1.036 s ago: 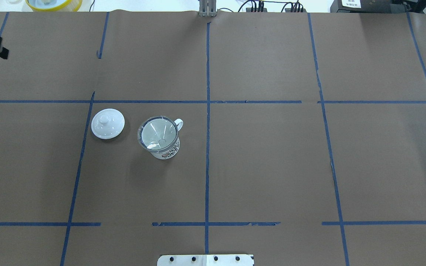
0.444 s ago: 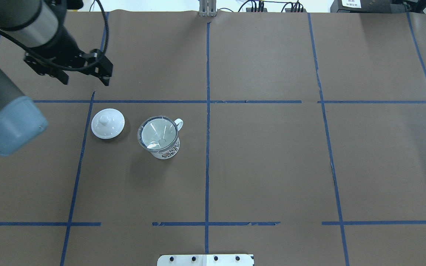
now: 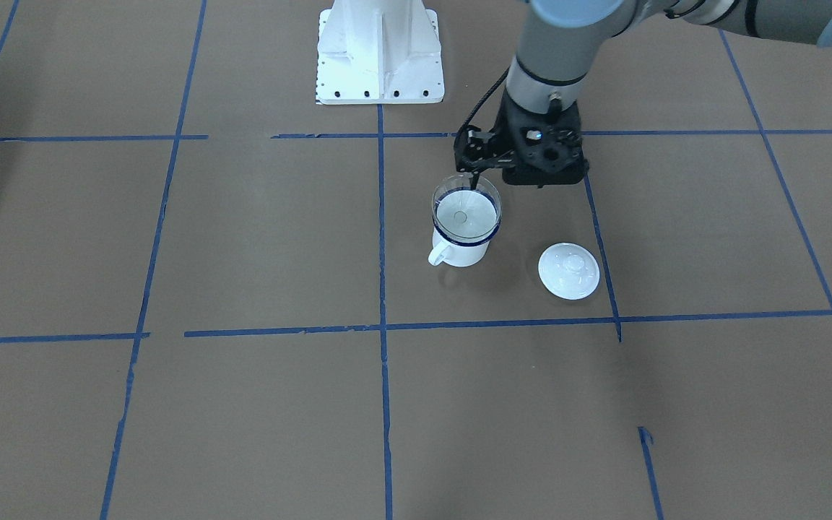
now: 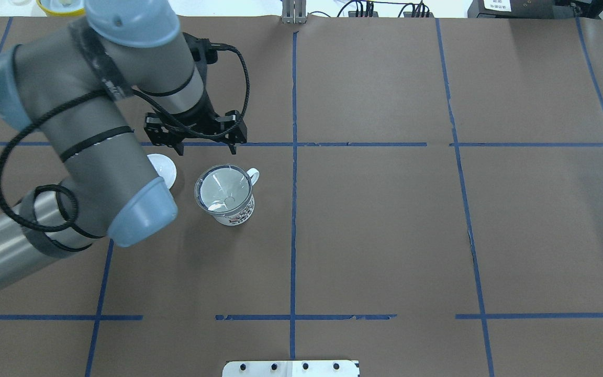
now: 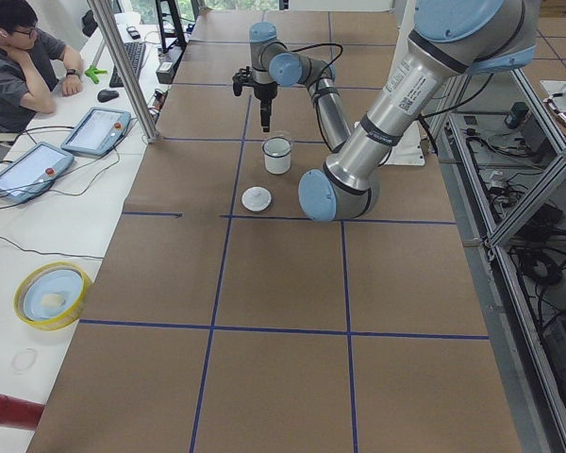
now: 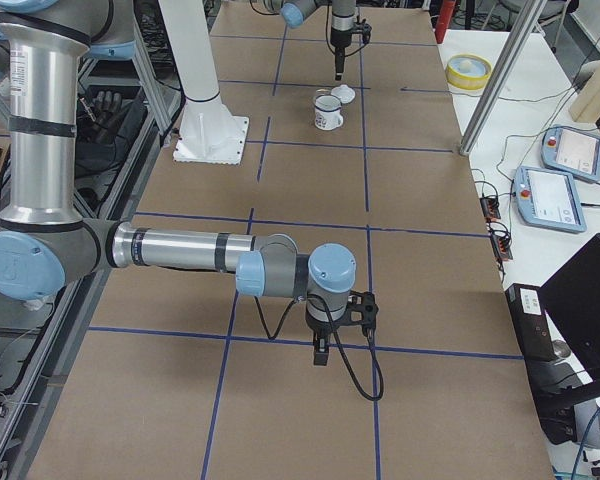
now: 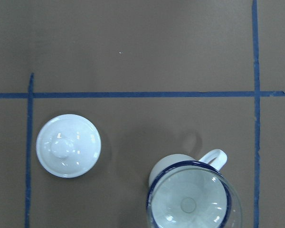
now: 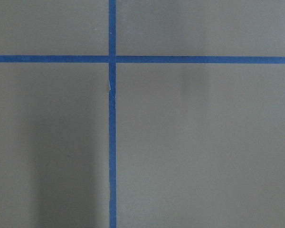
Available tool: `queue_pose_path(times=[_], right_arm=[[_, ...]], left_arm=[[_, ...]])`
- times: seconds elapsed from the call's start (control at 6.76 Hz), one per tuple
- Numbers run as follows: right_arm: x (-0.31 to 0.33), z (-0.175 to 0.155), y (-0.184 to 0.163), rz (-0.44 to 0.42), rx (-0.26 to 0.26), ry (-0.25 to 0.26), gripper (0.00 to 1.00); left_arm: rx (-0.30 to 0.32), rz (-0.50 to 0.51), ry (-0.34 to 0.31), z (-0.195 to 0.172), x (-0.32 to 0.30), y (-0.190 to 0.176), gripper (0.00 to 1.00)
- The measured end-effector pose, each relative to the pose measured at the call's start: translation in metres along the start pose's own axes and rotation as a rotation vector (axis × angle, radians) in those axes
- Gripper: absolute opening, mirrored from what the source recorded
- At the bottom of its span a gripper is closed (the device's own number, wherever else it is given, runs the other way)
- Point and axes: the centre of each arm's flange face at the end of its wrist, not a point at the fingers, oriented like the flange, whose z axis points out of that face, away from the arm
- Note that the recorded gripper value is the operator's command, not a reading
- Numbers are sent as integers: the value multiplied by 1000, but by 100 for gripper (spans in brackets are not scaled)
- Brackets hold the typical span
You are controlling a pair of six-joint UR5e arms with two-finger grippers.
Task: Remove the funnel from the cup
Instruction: 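Move the left gripper over the white mug toward the glass funnel, then close the left gripper on the clear glass funnel inside the mug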
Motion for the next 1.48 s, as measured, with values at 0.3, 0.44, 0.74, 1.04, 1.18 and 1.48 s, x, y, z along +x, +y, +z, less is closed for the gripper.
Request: queue_pose_path(times=[0.3, 0.44, 0.74, 1.04, 1.18, 1.48], right_arm=[[0, 0, 0, 0, 0, 0, 100], [0, 0, 0, 0, 0, 0, 100], [0, 0, 0, 0, 0, 0, 100], [0, 0, 0, 0, 0, 0, 100], [0, 0, 0, 0, 0, 0, 100], [0, 0, 0, 0, 0, 0, 100]], left_arm=[[-45, 13, 8, 45, 36, 14, 96], [-57, 4, 15, 66, 45, 16, 86], [-73, -1, 11, 89, 50, 20, 49], [-77, -4, 5, 95, 48, 21, 20], [-76, -4, 3, 95, 47, 22, 10], [-75, -5, 1, 93, 44, 23, 3]])
